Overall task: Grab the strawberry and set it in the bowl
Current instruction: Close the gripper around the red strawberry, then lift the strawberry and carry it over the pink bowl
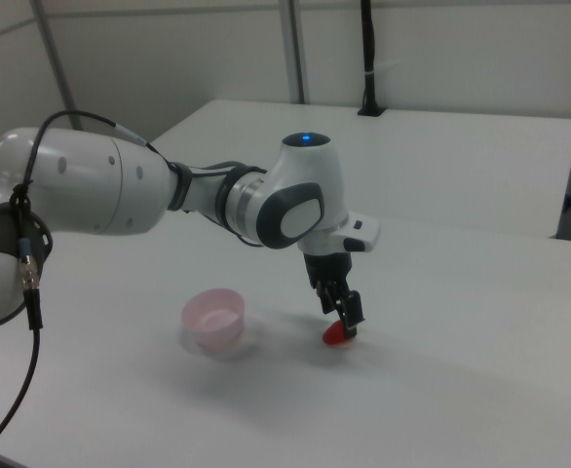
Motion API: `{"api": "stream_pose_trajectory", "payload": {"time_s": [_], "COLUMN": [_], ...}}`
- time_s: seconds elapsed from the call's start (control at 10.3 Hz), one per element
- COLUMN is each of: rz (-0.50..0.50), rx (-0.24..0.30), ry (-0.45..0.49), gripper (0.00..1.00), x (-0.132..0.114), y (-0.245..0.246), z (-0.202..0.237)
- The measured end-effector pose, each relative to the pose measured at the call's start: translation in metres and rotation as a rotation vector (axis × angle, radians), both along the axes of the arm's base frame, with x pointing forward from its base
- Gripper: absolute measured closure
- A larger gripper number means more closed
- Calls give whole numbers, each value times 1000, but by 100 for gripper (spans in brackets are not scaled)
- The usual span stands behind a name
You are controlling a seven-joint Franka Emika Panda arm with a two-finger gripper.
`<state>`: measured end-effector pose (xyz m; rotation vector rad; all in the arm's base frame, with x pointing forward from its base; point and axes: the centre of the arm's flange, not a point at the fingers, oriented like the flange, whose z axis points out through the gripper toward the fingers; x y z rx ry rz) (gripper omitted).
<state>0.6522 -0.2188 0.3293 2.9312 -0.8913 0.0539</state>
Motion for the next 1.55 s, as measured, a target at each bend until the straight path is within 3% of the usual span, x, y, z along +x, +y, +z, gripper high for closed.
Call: {"api": "stream_pose_trajectory", "payload": {"time_s": [0.19,0.29,0.48,0.68,0.87,1.26,1.55], "rz": [1,2,19,82,256,587,729], "rx": [-3,-5,-27,-55,-52,-7,57], "ry": [-7,-9,-4,5,27,75,153], "gripper": [22,40,54,56,56,56,56], "x": [3,4,5,6,12,6,-14], "y": [-1,-1,-1,0,21,118,202], "z": [-8,-12,-12,-10,10,95,75]}}
